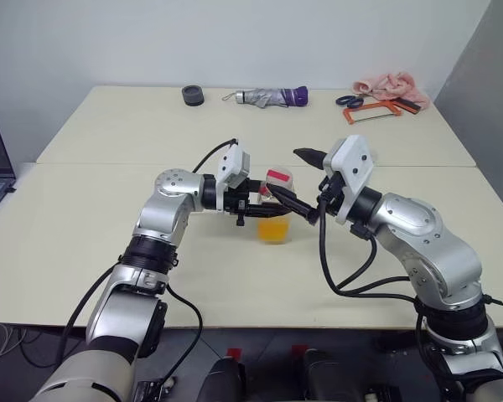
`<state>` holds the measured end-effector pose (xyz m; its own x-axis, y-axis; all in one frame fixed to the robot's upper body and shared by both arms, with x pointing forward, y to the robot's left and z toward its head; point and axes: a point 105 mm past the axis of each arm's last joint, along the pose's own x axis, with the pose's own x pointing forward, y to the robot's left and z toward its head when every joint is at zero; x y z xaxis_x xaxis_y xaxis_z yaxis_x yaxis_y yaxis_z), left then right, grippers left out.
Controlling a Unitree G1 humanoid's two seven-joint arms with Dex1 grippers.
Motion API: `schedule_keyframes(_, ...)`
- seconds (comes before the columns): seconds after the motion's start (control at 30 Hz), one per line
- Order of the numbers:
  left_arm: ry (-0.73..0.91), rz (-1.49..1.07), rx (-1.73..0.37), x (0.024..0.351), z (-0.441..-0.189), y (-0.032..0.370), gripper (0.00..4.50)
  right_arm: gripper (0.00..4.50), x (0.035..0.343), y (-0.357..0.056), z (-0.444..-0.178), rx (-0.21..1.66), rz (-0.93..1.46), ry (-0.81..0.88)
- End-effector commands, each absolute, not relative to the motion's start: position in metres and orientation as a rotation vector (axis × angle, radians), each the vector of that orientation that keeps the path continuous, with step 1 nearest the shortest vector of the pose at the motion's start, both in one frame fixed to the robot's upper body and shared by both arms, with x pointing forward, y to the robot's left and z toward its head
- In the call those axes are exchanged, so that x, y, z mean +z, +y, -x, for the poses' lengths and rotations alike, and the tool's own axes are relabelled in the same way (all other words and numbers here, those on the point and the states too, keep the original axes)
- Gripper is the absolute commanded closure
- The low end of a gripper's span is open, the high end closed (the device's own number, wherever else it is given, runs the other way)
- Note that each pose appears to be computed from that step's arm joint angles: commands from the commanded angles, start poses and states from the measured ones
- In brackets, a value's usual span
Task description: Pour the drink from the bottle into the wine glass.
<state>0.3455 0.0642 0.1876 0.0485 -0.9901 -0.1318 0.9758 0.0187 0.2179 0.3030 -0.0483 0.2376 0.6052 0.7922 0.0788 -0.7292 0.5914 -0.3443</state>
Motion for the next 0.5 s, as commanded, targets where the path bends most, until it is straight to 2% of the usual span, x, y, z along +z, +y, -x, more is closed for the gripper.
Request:
schedule_keyframes(0.03, -0.144, -0.309, -1.528, 0.2083, -0.3451, 0.065, 2.7, 0.27, 0.2491, -0.0531, -0.2996, 0.883, 0.293, -0.281)
schedule_keyframes(0.5, -0.143, -0.316, -1.519, 0.2084, -0.3459, 0.0676, 2.7, 0.27, 0.2468, -0.0535, -0.2903, 0.944, 0.249, -0.254)
